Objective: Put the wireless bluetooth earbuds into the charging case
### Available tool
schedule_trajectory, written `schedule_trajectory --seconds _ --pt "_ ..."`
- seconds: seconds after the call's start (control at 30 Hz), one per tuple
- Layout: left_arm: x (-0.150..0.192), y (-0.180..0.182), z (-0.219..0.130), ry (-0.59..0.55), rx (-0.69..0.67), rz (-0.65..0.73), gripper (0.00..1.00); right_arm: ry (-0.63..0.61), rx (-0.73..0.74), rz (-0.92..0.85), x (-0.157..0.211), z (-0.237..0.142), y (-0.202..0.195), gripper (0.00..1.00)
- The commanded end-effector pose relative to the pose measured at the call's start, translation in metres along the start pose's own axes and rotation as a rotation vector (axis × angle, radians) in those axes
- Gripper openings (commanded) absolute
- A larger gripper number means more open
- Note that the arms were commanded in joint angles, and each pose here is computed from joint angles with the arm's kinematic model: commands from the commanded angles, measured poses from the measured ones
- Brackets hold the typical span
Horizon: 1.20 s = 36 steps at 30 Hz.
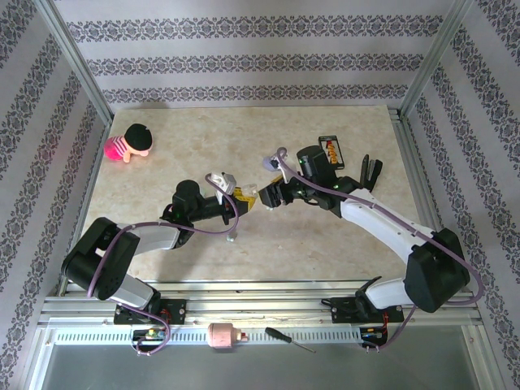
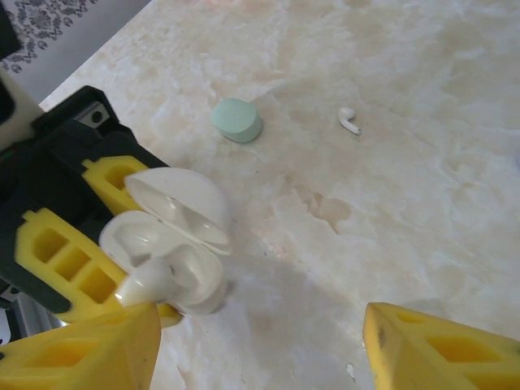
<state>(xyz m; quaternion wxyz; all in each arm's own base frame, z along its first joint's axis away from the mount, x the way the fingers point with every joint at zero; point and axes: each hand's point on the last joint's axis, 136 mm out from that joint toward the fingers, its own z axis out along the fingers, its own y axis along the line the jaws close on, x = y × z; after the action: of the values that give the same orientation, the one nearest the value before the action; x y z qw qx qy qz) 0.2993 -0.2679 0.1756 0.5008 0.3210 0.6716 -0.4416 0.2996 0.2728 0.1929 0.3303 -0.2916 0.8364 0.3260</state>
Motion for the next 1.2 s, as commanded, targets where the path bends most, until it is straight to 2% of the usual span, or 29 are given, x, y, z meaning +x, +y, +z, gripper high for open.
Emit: schedule_trajectory --seconds 0.0,0.2,0.37,0.53,0.7,0.97,1.17 --pt "-0.022 -0.007 -0.003 -0.067 0.037 0.042 0.04 -0.017 0.004 -0.024 -0.002 -0.009 0.002 0.68" --pt "-0.019 -0.005 -0.002 -0.059 0.035 0.040 0.04 -0.050 -0.115 -0.106 -0.009 -0.014 0.035 0.76" --pt "-0.020 -0.006 -0.001 -0.065 0.045 0.044 0.04 -0.027 -0.121 -0.094 -0.009 -0.002 0.037 0.78" --pt "-0.023 -0.006 -0.002 -0.074 0.046 0.044 0.04 0.010 -0.068 -0.061 -0.007 0.008 0.023 0.70" --pt "-0.023 -0.007 -0.003 -0.076 0.047 0.047 0.04 0.011 -0.019 -0.015 -0.004 0.001 0.005 0.65" --pt "-0.022 -0.008 -0.005 -0.080 0.052 0.042 0.04 0.013 0.002 -0.006 -0.005 -0.004 -0.001 0.65" --pt "-0.022 0.006 -0.016 -0.091 -0.006 0.040 0.04 -0.043 -0.005 -0.037 -0.012 -0.012 0.004 0.67"
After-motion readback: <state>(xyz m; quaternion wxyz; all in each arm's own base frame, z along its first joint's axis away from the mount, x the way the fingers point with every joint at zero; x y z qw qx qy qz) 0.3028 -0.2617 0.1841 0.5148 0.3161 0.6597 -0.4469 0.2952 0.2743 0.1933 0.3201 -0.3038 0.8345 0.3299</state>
